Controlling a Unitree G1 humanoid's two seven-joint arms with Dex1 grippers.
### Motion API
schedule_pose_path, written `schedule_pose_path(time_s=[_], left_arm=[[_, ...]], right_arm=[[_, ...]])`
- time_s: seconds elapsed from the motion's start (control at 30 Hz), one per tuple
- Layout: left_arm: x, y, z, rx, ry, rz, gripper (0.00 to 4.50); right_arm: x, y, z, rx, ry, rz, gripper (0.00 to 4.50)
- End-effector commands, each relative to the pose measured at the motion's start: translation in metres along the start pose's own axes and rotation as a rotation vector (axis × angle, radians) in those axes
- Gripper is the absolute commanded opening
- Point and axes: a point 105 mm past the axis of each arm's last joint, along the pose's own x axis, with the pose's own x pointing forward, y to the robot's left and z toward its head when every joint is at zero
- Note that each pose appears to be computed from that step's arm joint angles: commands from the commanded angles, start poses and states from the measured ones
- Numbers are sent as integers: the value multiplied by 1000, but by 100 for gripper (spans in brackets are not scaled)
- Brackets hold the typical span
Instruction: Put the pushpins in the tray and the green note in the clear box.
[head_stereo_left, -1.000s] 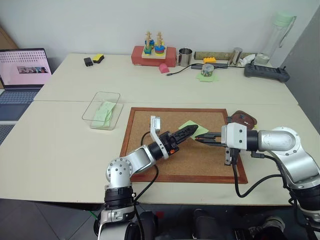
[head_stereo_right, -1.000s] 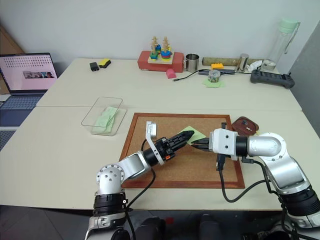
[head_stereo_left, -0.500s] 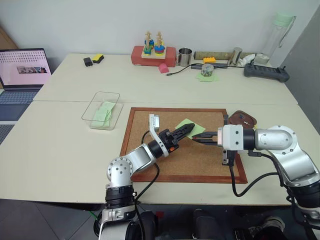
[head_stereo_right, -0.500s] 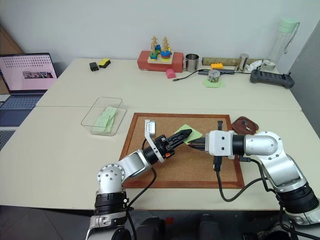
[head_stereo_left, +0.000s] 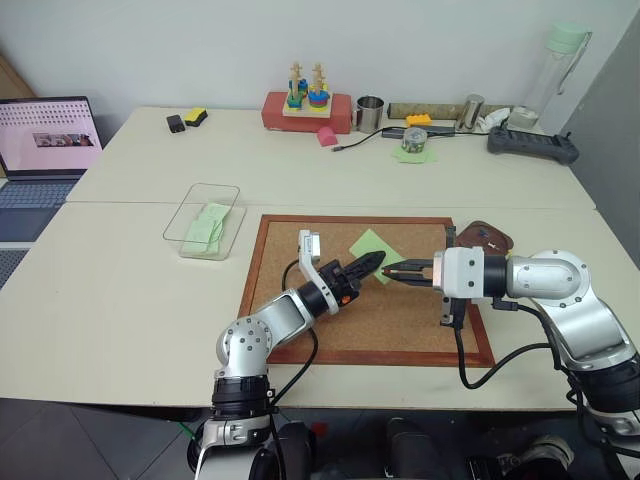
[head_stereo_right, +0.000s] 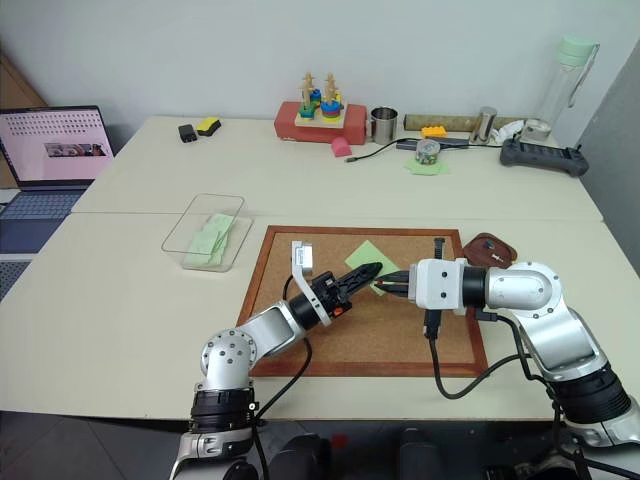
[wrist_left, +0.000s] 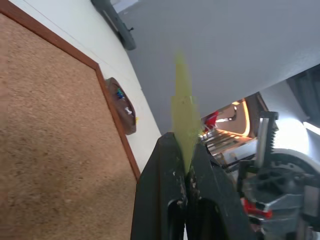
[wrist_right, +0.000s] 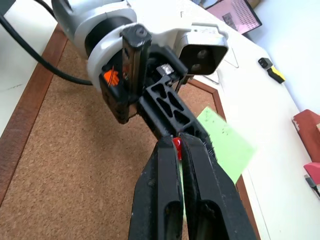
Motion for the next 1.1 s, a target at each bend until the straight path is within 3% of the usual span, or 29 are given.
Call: schedule_pose_path(time_s=[0.03,0.2,0.5,0.67,0.83,1.1], left_arm=[[3,9,2,39,-27,53,2],[3,13,8,54,-65,77,2],[-6,-22,33,251,-101,-10,2],[-11,-26,38,318,-85,-20,2],[-14,-19,33,338,-75,7,2],[-18,-16,29,342,-79,21,0]], right_arm=[[-12,-27,20,-27,-64,-123,0],[-32,-48,7,100,-11,-257,0],[-89,-58,-119,411,435,-703,0],[-97,-53,-160,511,530,-798,0],[-102,-55,-178,495,575,-846,0],[-102,-62,-179,517,542,-878,186]])
